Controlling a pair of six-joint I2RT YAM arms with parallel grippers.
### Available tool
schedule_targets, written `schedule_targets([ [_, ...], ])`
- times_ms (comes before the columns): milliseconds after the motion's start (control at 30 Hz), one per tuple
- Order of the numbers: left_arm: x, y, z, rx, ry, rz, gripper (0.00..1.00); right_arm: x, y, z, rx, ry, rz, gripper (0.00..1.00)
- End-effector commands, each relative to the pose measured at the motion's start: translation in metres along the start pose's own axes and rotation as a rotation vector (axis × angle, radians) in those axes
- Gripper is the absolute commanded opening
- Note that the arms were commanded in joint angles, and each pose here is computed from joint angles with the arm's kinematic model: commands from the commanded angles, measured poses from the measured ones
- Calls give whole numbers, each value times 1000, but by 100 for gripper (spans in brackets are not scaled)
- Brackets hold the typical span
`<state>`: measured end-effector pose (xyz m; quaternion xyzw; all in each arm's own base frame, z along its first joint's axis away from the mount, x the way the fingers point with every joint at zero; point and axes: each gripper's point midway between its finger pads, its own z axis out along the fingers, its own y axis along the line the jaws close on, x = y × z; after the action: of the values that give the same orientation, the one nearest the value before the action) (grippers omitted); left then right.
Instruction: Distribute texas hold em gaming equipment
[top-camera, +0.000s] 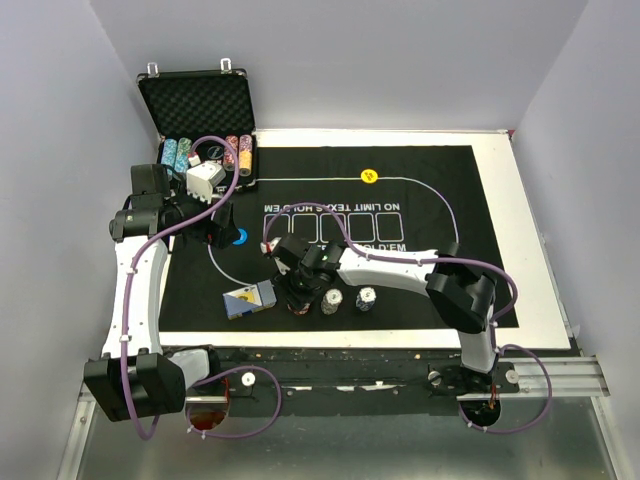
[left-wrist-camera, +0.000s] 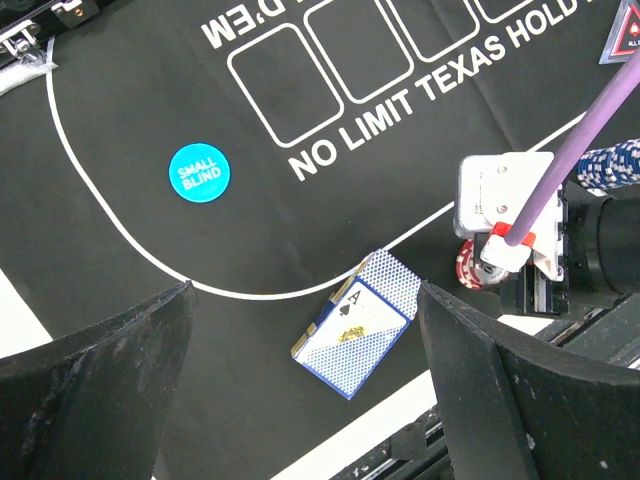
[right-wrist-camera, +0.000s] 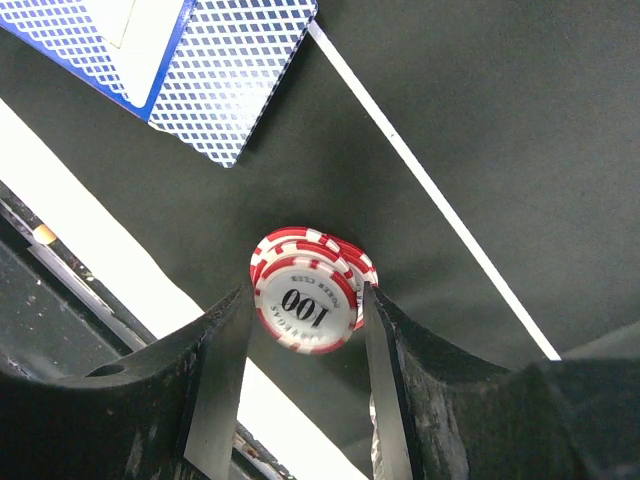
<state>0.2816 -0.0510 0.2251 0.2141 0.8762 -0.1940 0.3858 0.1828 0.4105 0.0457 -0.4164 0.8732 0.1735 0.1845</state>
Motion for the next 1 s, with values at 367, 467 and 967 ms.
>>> schedule_targets([
  [367, -1, 2, -4, -18, -16, 19, 99, 17, 0, 13, 2, 51, -9, 57],
  [467, -1, 1, -4, -16, -17, 24, 99, 19, 0, 15, 0, 57, -12, 57],
  [967, 2, 4, -5, -32, -10, 37, 99, 16, 0, 16, 5, 48, -2, 43],
])
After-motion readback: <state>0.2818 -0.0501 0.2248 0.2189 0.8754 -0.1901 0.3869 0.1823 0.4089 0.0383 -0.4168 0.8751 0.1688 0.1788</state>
